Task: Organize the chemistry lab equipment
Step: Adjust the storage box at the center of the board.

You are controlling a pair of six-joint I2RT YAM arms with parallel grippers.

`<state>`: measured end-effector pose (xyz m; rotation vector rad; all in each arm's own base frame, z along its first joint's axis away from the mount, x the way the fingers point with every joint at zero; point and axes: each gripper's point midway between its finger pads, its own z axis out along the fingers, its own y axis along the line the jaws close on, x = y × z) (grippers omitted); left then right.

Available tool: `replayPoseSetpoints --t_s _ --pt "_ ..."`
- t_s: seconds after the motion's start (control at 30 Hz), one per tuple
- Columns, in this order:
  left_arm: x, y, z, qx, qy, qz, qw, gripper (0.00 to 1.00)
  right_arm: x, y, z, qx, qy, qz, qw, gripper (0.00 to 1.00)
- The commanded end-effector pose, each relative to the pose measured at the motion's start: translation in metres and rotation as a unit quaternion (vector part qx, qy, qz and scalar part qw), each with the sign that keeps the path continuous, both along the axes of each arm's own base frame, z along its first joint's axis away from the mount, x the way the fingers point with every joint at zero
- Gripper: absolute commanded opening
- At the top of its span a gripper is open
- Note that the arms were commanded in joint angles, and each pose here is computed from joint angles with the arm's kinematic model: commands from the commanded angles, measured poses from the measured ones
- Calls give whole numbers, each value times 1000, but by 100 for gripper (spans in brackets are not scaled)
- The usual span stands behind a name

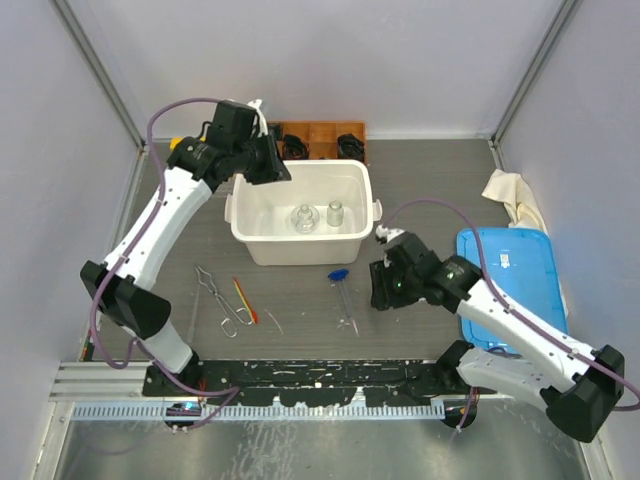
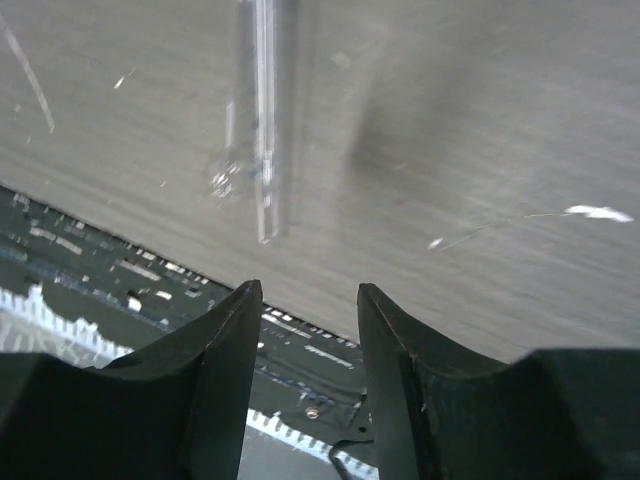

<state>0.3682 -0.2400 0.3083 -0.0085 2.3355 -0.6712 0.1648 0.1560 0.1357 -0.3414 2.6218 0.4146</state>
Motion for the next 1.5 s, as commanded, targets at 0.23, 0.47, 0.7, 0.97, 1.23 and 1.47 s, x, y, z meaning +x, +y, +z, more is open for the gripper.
replayPoseSetpoints --t_s 0.23,0.47,0.7,0.97,1.23,1.47 --pt "-34 -4 40 -63 -40 -37 997 20 -55 45 -57 49 13 -8 999 50" --pt "-55 -3 32 -55 -35 -51 997 20 -16 44 -39 13 -73 -29 997 53" --pt "-65 -2 16 -32 -31 -63 997 19 17 65 -26 -15 -116 -7 993 55" --pt "-79 6 6 -23 -30 -63 997 20 43 72 -27 -5 -143 -5 990 55" --pt "-82 17 15 -16 -63 -52 997 20 74 76 -30 7 -168 3 986 56" --pt "-83 20 14 -10 -64 -48 997 20 89 106 -27 29 -168 53 984 57"
